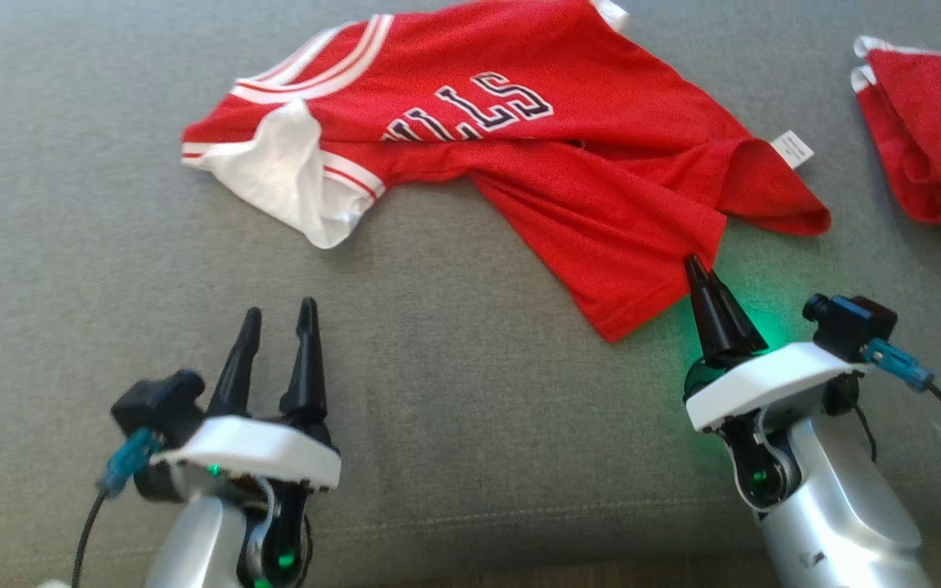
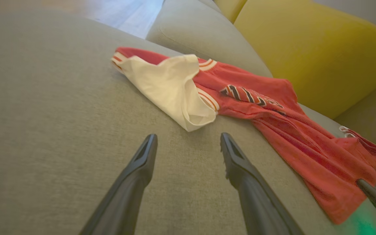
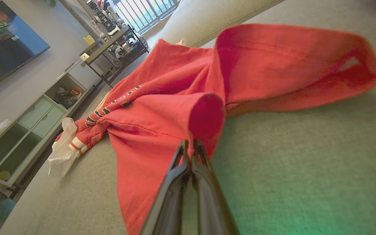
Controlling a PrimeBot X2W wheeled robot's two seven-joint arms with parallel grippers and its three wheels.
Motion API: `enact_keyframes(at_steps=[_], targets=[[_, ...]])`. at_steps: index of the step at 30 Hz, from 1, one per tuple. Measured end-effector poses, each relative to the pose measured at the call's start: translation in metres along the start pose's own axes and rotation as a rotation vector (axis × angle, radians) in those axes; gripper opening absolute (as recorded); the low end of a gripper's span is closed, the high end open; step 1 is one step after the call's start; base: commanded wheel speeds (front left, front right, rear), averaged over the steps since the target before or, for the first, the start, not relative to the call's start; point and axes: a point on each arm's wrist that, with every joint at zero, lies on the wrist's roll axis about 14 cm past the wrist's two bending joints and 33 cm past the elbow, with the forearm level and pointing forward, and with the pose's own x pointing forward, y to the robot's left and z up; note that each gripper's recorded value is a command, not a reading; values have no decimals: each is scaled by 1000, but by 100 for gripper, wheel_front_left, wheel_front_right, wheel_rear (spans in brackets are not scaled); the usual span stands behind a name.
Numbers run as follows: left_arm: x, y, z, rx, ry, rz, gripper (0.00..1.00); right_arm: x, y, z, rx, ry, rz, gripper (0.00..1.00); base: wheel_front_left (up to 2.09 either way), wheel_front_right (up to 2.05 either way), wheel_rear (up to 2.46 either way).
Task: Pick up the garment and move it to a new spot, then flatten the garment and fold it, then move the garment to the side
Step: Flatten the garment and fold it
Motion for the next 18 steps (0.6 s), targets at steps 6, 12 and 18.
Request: enact_keyframes(at_steps=[6, 12, 18], targets=[[35, -8, -11, 74, 37, -47, 100, -5, -15, -4, 0, 1, -33, 0, 0, 0, 0], [78, -11, -6, 374, 58, -88, 100, -2, -15, -9, -2, 11, -27, 0, 0, 0, 0], [123, -2, -3, 569, 150, -49, 100, 1, -14, -12, -11, 20, -15, 0, 0, 0, 0]])
